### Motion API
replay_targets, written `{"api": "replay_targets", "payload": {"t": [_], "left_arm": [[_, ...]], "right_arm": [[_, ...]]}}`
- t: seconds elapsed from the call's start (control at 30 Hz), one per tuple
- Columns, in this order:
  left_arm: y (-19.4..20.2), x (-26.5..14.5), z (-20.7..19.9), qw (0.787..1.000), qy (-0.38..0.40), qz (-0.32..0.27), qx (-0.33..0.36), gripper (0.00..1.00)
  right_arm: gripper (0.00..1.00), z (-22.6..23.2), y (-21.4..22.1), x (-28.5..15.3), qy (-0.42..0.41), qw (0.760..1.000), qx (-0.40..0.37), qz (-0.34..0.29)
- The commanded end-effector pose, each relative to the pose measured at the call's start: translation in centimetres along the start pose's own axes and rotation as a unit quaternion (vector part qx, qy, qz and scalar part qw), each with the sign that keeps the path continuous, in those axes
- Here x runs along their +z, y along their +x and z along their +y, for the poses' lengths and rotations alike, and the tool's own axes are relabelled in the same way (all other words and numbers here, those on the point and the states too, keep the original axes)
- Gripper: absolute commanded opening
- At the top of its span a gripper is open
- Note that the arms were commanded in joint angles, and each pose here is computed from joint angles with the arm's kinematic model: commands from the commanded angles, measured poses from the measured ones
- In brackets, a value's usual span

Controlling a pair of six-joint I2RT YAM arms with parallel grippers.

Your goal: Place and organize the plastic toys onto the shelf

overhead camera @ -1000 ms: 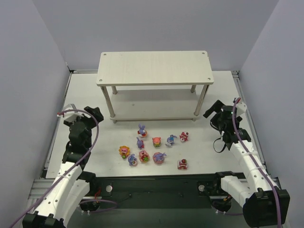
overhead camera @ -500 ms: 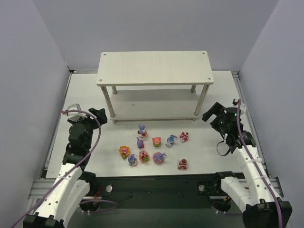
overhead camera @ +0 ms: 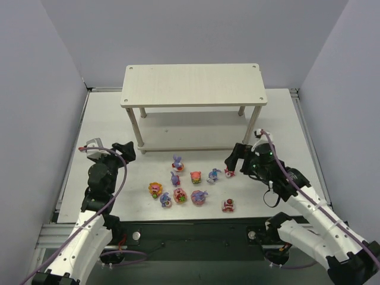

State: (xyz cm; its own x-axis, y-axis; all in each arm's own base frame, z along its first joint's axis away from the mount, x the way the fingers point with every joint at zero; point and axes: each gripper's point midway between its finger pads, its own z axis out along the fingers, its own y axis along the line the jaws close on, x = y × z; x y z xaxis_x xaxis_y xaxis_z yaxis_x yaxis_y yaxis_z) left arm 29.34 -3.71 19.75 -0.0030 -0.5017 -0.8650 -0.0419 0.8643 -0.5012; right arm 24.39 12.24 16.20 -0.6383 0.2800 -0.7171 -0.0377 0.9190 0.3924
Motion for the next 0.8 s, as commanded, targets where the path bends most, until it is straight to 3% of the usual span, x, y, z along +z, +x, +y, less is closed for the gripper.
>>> {"api": "replay_targets", "payload": {"t": [0.0, 0.2, 0.4, 0.57, 0.77], "left_arm": [[-1.9, 0.6, -2.4, 0.999, 0.040, -0.014, -0.002, 0.97], [-1.0, 0.5, -4.9, 0.994, 0.111, 0.006, 0.016, 0.97], [-1.1, 0.6, -4.4, 0.995, 0.098, 0.003, 0.015, 0.97], [-1.1, 0.5, -4.0, 0.996, 0.089, -0.003, 0.013, 0.97], [-1.0, 0.5, -3.6, 0.997, 0.079, -0.003, 0.012, 0.97]], "right_arm": [[1.00, 0.1, 4.1, -0.6, 0.038, 0.997, -0.067, 0.029], [1.00, 0.0, 9.0, -0.9, 0.054, 0.992, -0.103, 0.048], [0.98, -1.4, 11.7, -1.1, 0.096, 0.985, -0.138, 0.047], [0.98, -0.8, 13.3, -1.5, 0.082, 0.982, -0.165, 0.037], [0.96, -1.0, 14.7, -1.4, 0.091, 0.982, -0.157, 0.050]]}}
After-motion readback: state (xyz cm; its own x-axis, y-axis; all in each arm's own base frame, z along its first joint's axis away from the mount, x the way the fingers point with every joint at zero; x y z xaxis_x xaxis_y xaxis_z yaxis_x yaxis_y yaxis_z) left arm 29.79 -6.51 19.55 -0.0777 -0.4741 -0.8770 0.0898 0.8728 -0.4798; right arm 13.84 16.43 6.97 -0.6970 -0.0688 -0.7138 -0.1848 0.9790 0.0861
